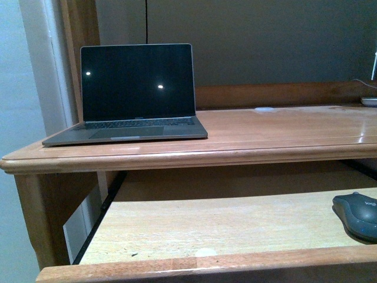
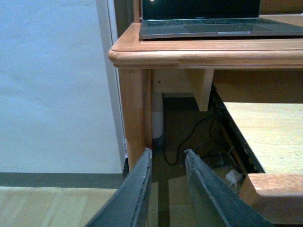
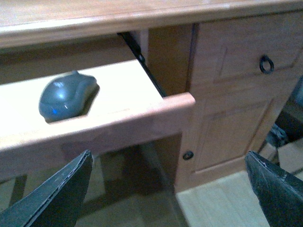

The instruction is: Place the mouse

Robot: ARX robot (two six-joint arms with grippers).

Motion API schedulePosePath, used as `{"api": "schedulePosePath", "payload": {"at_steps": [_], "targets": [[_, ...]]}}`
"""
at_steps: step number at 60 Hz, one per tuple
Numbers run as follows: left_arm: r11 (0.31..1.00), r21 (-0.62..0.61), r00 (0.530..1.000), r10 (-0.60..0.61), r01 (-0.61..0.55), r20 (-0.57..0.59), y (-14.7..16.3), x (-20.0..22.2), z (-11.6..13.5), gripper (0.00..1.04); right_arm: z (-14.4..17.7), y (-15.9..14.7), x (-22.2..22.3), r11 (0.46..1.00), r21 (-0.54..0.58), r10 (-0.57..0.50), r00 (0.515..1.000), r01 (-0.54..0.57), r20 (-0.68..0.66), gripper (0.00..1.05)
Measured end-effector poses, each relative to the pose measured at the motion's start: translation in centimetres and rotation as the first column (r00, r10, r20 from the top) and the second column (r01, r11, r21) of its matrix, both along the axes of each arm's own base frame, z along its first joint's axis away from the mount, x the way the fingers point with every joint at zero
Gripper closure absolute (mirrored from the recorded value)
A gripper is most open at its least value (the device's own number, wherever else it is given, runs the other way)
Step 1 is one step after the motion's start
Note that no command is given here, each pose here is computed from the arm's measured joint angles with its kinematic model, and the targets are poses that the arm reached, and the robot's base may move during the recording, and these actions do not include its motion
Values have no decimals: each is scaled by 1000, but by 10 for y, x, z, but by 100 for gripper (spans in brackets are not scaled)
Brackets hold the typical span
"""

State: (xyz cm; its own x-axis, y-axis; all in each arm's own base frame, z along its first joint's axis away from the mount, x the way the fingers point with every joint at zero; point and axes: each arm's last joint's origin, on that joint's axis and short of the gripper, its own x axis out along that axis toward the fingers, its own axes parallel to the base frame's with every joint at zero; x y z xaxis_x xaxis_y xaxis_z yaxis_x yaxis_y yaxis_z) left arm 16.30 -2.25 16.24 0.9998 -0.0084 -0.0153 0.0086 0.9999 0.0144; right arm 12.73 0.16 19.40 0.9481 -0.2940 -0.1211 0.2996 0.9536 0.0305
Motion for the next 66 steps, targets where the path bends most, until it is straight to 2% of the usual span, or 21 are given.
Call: {"api": "schedulePosePath", "payload": {"at_steps": [2,10,23,32,41,56,66], "targets": [[1000,-1,1000,3,-3,0,2,-2,0,102,7,2,6,1000,-2,13,1000,-13,20,7],[1000,-6,1000,2,-2,2,7,-11,1,102,36,13,36,997,-17,80,994,-79,68,7],[1000,-8,1000,1,-1,4,20,-24,1,102,45,46,90,958,-87,265,960,-272,-85,7],[1000,-8,1000,3,-3,14,22,-31,4,102,37,56,125,942,-121,276,929,-312,-248,7],[1000,-8,1000,4,-3,20,22,-37,6,102,38,60,162,953,-122,222,913,-277,-343,7],[1000,-9,1000,4,-4,25,22,-44,7,102,17,56,183,966,-103,158,852,-239,-500,7],[1000,-9,1000,4,-4,25,22,-48,7,102,14,54,190,972,-88,140,839,-217,-526,7]]}}
